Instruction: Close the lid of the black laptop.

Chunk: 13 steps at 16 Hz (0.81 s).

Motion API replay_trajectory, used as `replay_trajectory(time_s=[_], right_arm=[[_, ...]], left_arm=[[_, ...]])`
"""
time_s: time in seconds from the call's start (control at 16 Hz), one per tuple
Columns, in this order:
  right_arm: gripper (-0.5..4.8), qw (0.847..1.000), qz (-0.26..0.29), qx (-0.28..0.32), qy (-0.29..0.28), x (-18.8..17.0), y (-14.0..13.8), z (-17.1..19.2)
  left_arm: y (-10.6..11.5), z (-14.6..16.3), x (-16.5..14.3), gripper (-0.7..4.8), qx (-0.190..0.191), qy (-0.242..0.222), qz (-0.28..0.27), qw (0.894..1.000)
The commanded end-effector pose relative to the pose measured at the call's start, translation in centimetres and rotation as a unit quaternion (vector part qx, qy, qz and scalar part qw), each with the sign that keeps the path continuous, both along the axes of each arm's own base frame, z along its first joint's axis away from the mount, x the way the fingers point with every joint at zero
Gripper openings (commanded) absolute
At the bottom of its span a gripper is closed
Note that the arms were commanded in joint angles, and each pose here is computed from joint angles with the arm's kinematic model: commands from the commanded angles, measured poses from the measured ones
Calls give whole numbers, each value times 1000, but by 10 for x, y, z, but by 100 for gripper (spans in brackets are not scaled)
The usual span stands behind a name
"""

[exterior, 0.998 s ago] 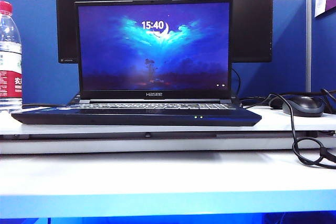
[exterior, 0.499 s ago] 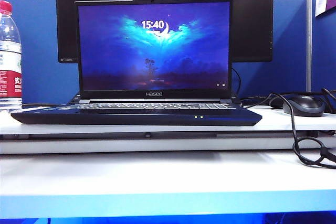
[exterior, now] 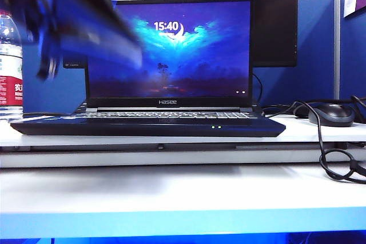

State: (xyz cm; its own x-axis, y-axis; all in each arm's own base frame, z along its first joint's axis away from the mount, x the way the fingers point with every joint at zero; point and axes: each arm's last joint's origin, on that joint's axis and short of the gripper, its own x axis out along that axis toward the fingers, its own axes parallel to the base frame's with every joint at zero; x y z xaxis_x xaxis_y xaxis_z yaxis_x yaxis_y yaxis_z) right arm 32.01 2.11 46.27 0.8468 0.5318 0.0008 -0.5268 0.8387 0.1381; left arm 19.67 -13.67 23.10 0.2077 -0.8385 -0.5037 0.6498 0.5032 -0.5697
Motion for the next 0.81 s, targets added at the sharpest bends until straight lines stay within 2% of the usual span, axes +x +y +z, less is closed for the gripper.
replay_trajectory(time_s=[0.06,0.19,0.25,0.31,0.5,0.62,0.69,0.81], right_arm=[[-1,1000,0,-17,19,9,3,-10],[-1,999,2,-25,25,15,7,-16],[-1,999,1,-26,30,20,10,-20],[-1,999,-10,-28,31,24,13,-23],[-1,999,-10,-28,23,33,19,-28],[-1,999,-5,-27,27,40,22,-33],[-1,999,-1,-26,27,42,25,-36],[-1,999,0,-26,29,47,25,-39]], left_arm=[[-27,-3,-8,71,122,-107,122,979],[-32,-2,-8,70,117,-125,129,977],[-32,-3,-7,70,129,-126,157,971],[-32,-6,-5,71,135,-125,160,970],[-37,-19,-1,71,146,-98,130,976],[-43,-38,5,71,166,-71,119,976],[-44,-43,7,71,174,-65,118,976],[-46,-44,9,71,165,-70,121,976]])
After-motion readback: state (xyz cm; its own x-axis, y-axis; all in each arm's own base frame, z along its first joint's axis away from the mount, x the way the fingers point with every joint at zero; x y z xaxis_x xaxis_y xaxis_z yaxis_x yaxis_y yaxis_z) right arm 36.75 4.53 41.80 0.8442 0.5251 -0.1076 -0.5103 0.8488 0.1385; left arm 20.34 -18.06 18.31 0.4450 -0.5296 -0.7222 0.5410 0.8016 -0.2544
